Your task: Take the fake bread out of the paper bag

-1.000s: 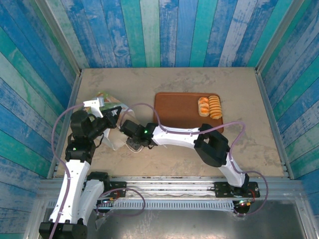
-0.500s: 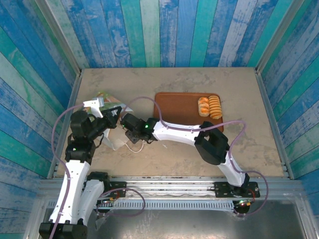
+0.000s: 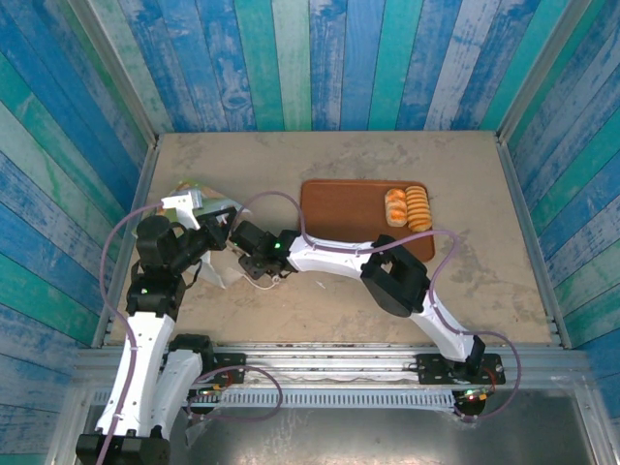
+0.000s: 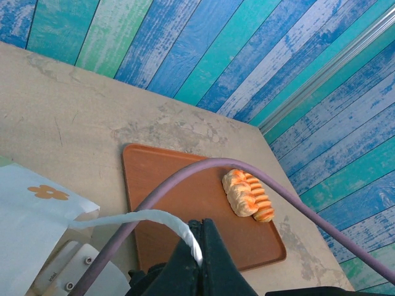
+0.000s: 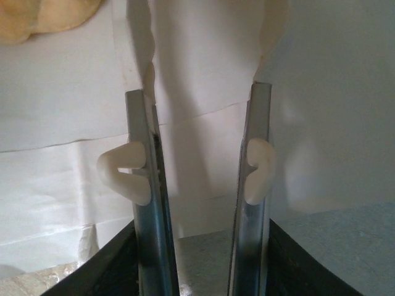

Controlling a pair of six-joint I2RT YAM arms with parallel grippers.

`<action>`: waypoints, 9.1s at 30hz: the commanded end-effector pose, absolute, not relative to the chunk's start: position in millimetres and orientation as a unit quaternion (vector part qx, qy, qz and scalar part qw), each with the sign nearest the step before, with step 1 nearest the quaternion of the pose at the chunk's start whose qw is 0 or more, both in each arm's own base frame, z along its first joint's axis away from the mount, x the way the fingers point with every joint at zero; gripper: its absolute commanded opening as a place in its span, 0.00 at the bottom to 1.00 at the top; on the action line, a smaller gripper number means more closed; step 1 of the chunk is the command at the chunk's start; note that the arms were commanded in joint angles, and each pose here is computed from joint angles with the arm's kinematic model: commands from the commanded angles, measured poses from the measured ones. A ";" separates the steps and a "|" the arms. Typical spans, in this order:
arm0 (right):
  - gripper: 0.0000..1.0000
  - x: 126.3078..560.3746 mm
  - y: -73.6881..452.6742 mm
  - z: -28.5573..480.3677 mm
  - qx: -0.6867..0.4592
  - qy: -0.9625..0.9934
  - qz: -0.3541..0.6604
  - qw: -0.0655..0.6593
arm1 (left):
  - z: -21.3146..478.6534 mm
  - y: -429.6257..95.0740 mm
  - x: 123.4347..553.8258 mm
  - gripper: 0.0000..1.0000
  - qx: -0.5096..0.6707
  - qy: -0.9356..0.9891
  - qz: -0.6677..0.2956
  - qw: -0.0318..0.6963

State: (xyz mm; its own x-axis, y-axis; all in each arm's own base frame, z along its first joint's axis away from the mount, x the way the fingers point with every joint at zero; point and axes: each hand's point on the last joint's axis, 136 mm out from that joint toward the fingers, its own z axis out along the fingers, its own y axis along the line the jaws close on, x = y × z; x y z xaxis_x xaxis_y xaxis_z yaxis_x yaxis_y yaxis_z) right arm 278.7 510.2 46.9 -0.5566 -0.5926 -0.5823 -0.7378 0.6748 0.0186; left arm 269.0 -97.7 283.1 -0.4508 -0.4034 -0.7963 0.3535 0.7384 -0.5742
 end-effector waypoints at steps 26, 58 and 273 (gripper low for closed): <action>0.16 247.6 493.0 98.1 -0.378 0.853 0.227 0.281 | 297.8 -94.5 265.8 0.00 -0.012 0.762 -0.350 0.545; 0.37 244.5 529.9 86.0 -0.197 0.885 0.405 0.118 | 292.9 -93.5 249.2 0.00 0.026 0.788 -0.311 0.530; 0.52 200.9 244.4 209.5 -0.174 0.842 0.408 0.306 | 299.9 -59.0 246.0 0.00 -0.075 0.774 -0.263 0.571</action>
